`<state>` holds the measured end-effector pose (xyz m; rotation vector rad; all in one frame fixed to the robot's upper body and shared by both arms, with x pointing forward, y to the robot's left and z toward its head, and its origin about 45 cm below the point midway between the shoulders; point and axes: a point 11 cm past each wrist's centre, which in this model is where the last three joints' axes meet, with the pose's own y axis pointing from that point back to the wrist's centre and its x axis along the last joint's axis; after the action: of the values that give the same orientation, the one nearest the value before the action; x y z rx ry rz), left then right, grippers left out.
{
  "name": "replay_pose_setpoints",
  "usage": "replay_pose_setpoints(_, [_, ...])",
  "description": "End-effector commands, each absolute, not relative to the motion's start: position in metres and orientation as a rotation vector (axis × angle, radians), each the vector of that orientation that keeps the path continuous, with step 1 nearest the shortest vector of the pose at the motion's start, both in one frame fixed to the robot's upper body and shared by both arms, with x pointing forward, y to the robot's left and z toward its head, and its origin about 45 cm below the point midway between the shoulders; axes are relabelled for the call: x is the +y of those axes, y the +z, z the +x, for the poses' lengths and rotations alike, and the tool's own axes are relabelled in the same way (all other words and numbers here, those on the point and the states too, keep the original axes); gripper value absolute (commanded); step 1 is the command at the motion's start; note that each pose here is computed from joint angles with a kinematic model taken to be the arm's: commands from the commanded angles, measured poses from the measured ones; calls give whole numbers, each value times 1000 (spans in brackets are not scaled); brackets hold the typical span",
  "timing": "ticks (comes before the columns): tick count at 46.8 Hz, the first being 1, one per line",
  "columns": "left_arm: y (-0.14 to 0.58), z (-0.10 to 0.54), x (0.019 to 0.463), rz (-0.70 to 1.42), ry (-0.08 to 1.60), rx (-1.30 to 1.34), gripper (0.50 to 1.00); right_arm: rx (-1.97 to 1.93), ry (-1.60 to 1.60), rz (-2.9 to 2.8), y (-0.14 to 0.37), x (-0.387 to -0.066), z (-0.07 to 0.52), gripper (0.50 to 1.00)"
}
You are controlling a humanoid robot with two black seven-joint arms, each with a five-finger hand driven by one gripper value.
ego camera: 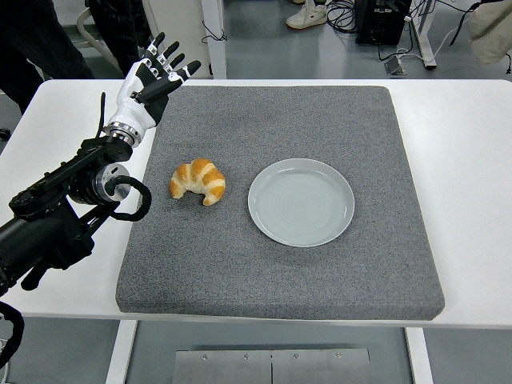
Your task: Place the bread on the plate
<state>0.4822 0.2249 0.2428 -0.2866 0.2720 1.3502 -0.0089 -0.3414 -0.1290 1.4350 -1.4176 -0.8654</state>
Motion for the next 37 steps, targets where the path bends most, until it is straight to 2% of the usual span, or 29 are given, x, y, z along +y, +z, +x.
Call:
replay_pose_setpoints(1, [239,481,224,-273,1347,275,960,-1419,-867,1433,-129,-342,-9,1000])
replay_pose_setpoints(37, [241,481,220,-263,1331,245,960,-1419,-865,1432,-129,-342,-9,1000])
